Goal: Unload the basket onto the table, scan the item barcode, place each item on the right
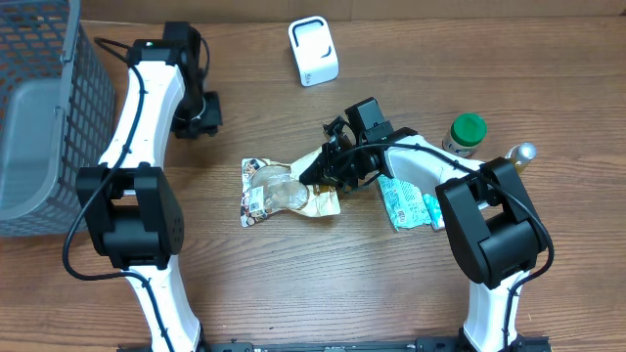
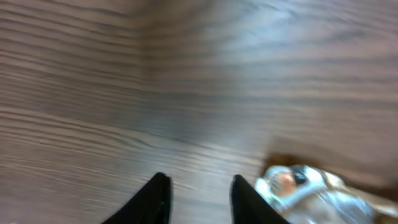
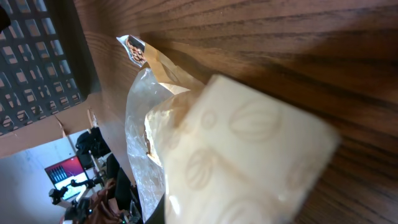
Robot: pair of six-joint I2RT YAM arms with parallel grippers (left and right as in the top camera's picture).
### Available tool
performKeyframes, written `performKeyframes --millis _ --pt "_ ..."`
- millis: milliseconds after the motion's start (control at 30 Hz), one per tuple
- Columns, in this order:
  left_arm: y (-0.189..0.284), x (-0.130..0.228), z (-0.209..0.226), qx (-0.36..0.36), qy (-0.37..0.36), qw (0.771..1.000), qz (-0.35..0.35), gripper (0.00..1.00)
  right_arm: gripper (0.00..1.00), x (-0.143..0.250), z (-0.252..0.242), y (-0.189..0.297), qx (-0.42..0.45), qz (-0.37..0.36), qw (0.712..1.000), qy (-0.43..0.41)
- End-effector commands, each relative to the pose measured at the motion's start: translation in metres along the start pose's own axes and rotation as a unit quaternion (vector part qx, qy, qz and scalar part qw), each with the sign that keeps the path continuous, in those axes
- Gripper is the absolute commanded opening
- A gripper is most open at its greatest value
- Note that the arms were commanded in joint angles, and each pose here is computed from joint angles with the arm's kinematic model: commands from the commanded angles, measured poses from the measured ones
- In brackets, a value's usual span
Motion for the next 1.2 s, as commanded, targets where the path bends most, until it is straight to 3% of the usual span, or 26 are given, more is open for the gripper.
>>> performKeyframes --millis 0,33,100,133,1167 --pt "0.0100 -0.0094 0.0190 -0.036 0.034 0.998 -0.031 0.56 0.04 -0.0003 -0.0072 -0.0027 0.007 -0.001 1.000 -0.001" --pt "0.0098 -0.0087 0.0181 -0.032 0.034 0.998 -0.029 0.65 0.04 -0.0003 -0.0071 -0.0027 0.007 0.000 1.000 -0.001" --pt "0.0098 -0.0085 0.0175 -0.031 0.034 0.999 -0.028 0.96 0.04 -0.0002 -0.0071 -0.0027 0.007 0.000 1.000 -0.001" --pt "0.0098 -0.0092 0.0171 -0.030 0.034 0.999 -0.029 0.99 0.04 0.0000 -0.0073 -0.0028 0.007 0.000 1.000 -0.002" --pt "0.0100 -0.0137 0.0148 -0.024 0.037 0.998 -0.039 0.99 0.04 0.0025 -0.0041 -0.0027 -0.004 0.008 1.000 -0.003"
Point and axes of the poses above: each gripper's point midway between its finger pads, its own y axis back along the fingers, its own z axis along the line the jaws close on, x = y × z, the point moved 2 cm from there along y, back along the fingers, and after that the axes turned 3 degrees about y, right-handed, at the moved point
